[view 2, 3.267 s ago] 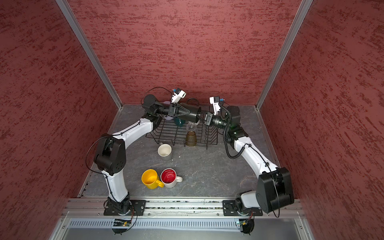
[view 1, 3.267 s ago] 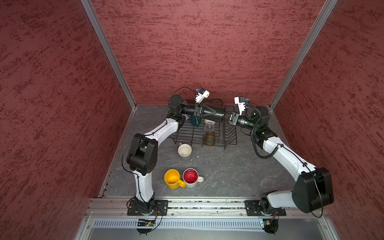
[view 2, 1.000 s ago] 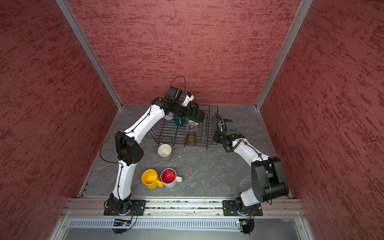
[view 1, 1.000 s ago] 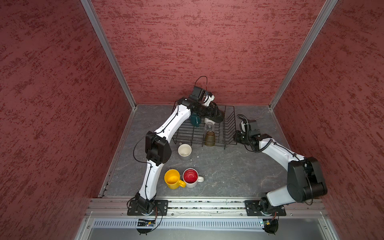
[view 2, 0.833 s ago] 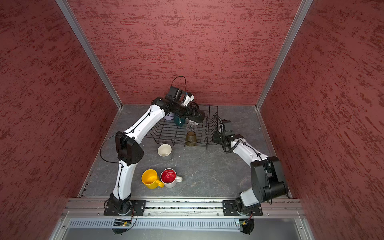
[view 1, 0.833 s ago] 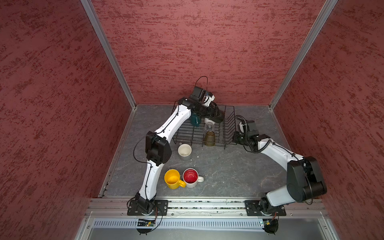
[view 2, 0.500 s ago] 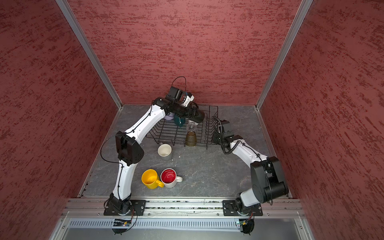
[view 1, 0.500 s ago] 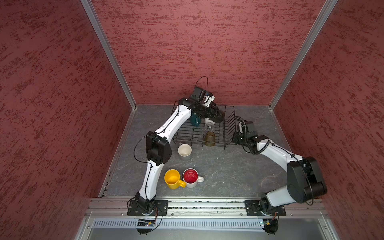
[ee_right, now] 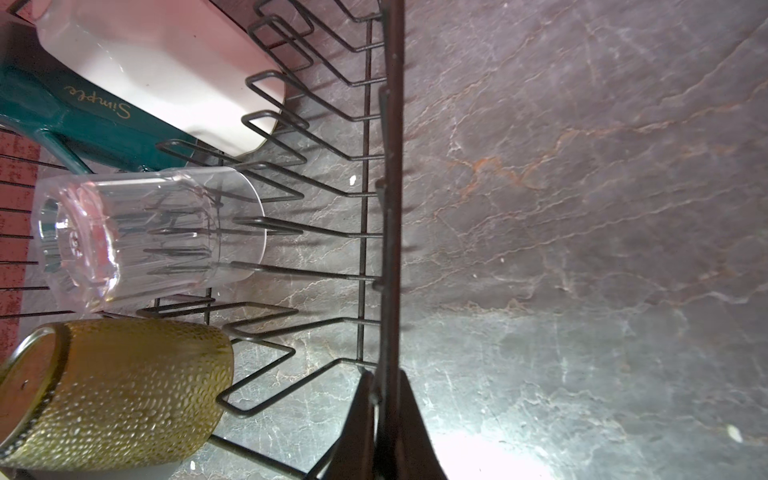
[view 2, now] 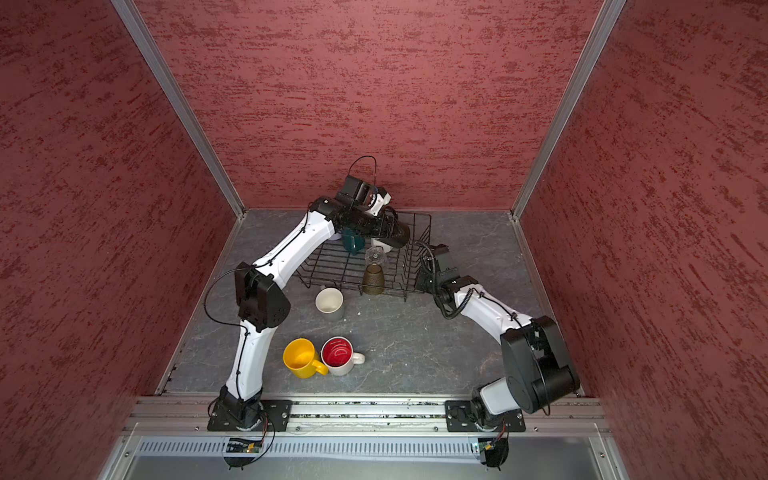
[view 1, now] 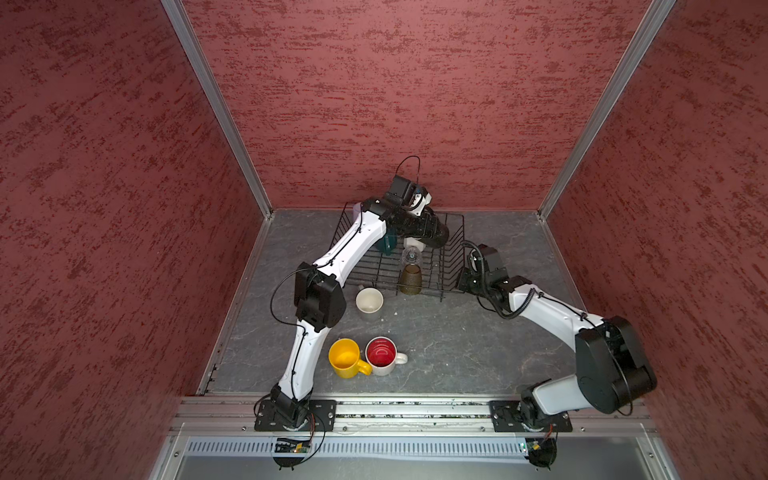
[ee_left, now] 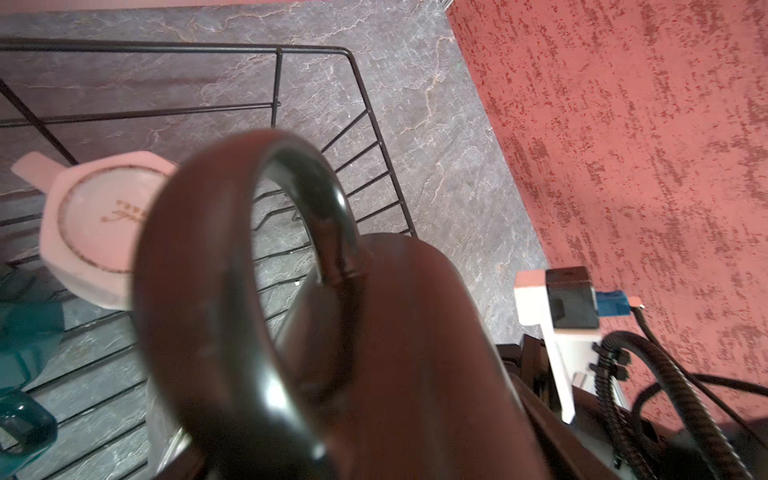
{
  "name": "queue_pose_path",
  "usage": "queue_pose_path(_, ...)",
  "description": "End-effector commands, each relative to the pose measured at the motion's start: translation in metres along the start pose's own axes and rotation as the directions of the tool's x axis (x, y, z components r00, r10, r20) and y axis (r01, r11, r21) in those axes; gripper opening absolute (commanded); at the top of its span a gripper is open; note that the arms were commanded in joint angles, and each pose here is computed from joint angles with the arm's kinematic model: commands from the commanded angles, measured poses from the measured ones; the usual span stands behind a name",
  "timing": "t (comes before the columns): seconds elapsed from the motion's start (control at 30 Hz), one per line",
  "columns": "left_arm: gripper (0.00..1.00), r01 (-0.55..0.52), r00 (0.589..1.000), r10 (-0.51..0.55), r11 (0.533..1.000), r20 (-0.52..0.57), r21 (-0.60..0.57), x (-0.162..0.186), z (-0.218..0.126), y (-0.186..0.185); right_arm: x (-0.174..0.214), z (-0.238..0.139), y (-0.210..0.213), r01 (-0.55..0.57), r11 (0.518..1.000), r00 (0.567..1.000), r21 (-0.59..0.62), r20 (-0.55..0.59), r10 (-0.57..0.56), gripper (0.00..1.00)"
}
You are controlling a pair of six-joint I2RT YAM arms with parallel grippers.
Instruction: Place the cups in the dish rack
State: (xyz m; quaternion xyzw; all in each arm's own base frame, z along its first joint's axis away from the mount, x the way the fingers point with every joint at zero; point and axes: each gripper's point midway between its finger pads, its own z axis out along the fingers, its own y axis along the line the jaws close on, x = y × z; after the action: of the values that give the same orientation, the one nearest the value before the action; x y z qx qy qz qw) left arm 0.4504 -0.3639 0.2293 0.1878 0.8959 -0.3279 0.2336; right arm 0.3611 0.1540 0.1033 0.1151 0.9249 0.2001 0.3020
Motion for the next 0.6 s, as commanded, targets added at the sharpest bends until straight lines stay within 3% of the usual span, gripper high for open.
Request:
queue_pose_path(0.0, 0.0, -0.093, 0.991, 0.092, 0.996, 0.101, 0.002, -0.027, -0.001, -0.016, 0.03, 0.001, -0.005, 0.075, 0.997, 0.994, 0.03, -0.082, -0.073, 0.09)
queue_pose_path(0.57, 0.0, -0.152, 0.985, 0.162, 0.979, 0.063, -0.139, -0.019, 0.025, -0.002, 0.043, -0.006, 0.006, 0.066, 0.998, 0.995, 0.005, -0.081, -0.065, 0.09)
